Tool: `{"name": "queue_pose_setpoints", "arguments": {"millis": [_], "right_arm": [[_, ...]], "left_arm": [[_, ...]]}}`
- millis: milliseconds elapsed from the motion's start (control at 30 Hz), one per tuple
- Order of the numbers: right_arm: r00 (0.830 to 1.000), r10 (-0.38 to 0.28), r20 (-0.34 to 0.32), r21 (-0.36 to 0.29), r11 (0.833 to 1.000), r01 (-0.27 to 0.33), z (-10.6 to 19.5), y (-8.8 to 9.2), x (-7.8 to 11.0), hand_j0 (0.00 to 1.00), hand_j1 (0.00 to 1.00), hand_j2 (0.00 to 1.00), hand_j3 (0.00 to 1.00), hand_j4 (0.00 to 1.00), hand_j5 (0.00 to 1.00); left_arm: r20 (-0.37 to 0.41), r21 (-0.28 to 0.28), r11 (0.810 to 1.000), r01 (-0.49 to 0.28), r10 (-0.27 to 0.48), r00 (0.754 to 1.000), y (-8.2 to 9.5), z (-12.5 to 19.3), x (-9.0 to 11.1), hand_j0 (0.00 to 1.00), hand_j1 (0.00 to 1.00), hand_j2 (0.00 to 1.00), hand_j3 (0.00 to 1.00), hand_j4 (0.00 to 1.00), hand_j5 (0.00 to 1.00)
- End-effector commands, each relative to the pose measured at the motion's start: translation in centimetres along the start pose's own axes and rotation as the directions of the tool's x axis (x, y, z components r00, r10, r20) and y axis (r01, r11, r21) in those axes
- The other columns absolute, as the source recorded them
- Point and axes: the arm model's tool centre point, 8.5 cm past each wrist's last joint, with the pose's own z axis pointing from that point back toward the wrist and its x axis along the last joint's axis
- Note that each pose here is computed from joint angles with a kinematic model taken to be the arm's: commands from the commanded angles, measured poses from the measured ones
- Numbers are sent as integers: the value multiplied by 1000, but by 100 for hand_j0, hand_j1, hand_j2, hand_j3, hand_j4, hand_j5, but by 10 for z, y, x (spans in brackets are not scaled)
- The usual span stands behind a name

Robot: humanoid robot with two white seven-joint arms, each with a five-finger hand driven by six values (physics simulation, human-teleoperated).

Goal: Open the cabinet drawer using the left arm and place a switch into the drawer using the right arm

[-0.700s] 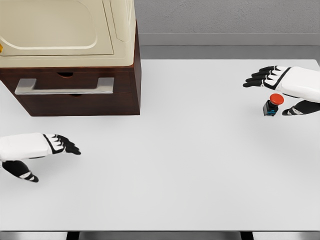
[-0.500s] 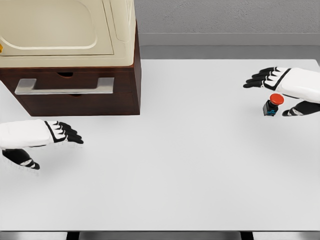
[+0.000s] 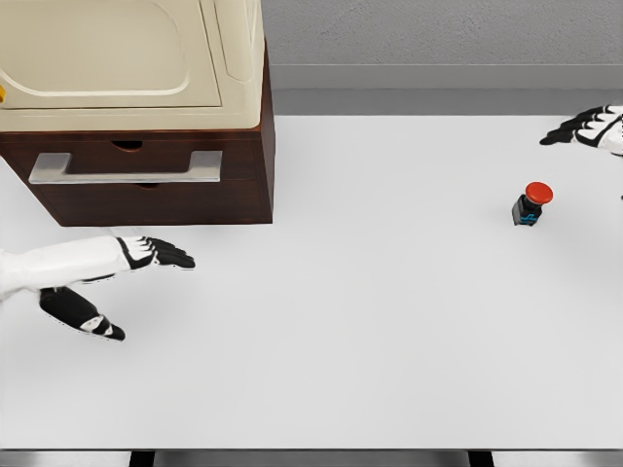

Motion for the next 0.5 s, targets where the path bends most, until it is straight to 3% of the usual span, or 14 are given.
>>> {"name": "queue_pose_setpoints", "arguments": {"millis": [0, 67, 167, 233, 300, 333, 400, 433, 467], "right_arm": [[1000, -21, 21, -12, 1000, 21, -11, 4, 3, 100, 100, 100, 100, 100, 100], [1000, -21, 22, -13, 1000, 22, -11, 4, 4, 100, 100, 100, 100, 100, 100], [999, -24, 31, -19, 1000, 25, -15, 4, 5, 100, 100, 100, 100, 100, 100], [999, -28, 34, -16, 999, 29, -16, 7, 6, 100, 100, 100, 100, 100, 100], [999, -34, 38, -14, 999, 35, -18, 9, 7, 100, 100, 100, 100, 100, 100], [999, -35, 38, -13, 999, 35, -18, 10, 7, 100, 100, 100, 100, 100, 100], [998, -42, 48, 5, 999, 42, -22, 16, 9, 100, 100, 100, 100, 100, 100], [998, -44, 52, 10, 999, 43, -24, 18, 10, 100, 100, 100, 100, 100, 100], [998, -34, 50, 25, 999, 33, -27, 21, 11, 100, 100, 100, 100, 100, 100]], "left_arm": [[25, -8, 989, -147, 148, 989, -22, -5, -3, 100, 100, 100, 100, 100, 100], [58, -28, 989, -145, 146, 988, -16, -16, 1, 100, 100, 100, 100, 100, 100], [196, -123, 967, -221, 242, 950, -4, -36, 17, 100, 100, 100, 100, 100, 100], [222, -94, 956, -279, 293, 930, 0, -35, 18, 100, 100, 100, 100, 100, 100], [252, -45, 931, -362, 361, 898, 9, -28, 18, 100, 100, 100, 100, 100, 100], [246, -26, 930, -367, 361, 900, 16, -20, 18, 100, 100, 100, 100, 100, 100], [251, 23, 945, -326, 310, 917, 44, -9, 26, 100, 100, 100, 100, 100, 100], [273, 56, 959, -279, 254, 928, 70, -7, 36, 100, 100, 100, 100, 100, 100], [228, 74, 953, -293, 270, 936, 89, -6, 38, 100, 100, 100, 100, 100, 100]]}}
